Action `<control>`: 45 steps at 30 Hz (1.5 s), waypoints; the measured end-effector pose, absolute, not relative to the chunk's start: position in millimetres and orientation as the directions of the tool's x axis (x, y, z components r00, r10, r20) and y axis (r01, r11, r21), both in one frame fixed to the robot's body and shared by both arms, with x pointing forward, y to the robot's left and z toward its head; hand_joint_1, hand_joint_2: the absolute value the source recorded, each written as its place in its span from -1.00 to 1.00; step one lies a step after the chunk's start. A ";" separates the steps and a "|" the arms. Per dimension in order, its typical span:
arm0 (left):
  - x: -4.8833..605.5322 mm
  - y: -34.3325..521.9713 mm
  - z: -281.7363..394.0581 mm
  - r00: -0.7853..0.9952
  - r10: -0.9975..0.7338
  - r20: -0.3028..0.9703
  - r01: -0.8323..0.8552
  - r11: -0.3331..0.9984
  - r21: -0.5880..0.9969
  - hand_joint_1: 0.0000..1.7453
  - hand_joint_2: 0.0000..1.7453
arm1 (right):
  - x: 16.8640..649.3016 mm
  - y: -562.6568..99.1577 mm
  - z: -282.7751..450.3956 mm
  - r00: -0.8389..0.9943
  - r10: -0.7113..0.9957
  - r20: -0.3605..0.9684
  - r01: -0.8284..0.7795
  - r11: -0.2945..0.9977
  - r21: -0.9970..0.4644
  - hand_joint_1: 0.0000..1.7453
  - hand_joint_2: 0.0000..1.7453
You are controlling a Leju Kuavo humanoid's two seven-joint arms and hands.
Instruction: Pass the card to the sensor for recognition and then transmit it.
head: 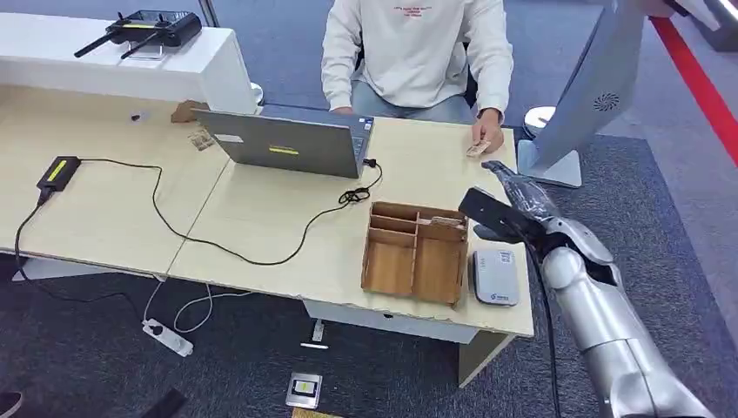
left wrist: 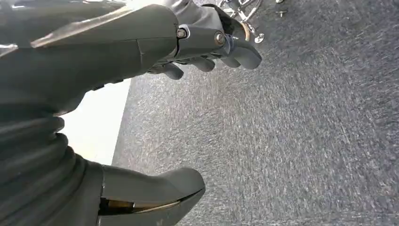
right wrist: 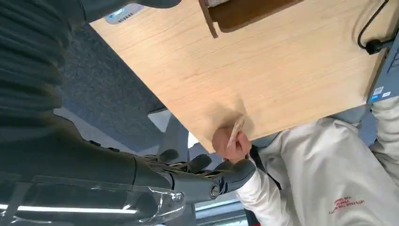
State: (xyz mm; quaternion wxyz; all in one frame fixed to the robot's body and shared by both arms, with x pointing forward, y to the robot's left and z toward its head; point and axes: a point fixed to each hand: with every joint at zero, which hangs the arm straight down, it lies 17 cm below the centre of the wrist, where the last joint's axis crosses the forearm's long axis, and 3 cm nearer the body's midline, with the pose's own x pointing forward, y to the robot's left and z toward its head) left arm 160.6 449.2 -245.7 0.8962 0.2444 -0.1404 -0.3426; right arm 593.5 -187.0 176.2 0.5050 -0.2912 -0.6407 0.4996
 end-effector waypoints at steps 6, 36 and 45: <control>160.6 448.8 -245.9 0.722 -0.686 0.083 0.549 0.643 0.534 -1.00 1.00 | 593.2 -189.1 168.7 -0.311 0.882 0.355 -0.146 0.324 -0.935 -1.00 1.00; 216.1 426.4 -230.8 0.571 -0.806 0.153 0.589 0.533 0.608 -1.00 1.00 | 577.4 -134.1 166.0 -0.370 0.853 0.368 -0.217 0.306 -0.927 -1.00 1.00; 228.2 424.9 -226.6 0.568 -0.807 0.162 0.588 0.536 0.606 -1.00 1.00 | 567.8 -97.7 165.8 -0.417 0.824 0.384 -0.234 0.311 -0.921 -1.00 1.00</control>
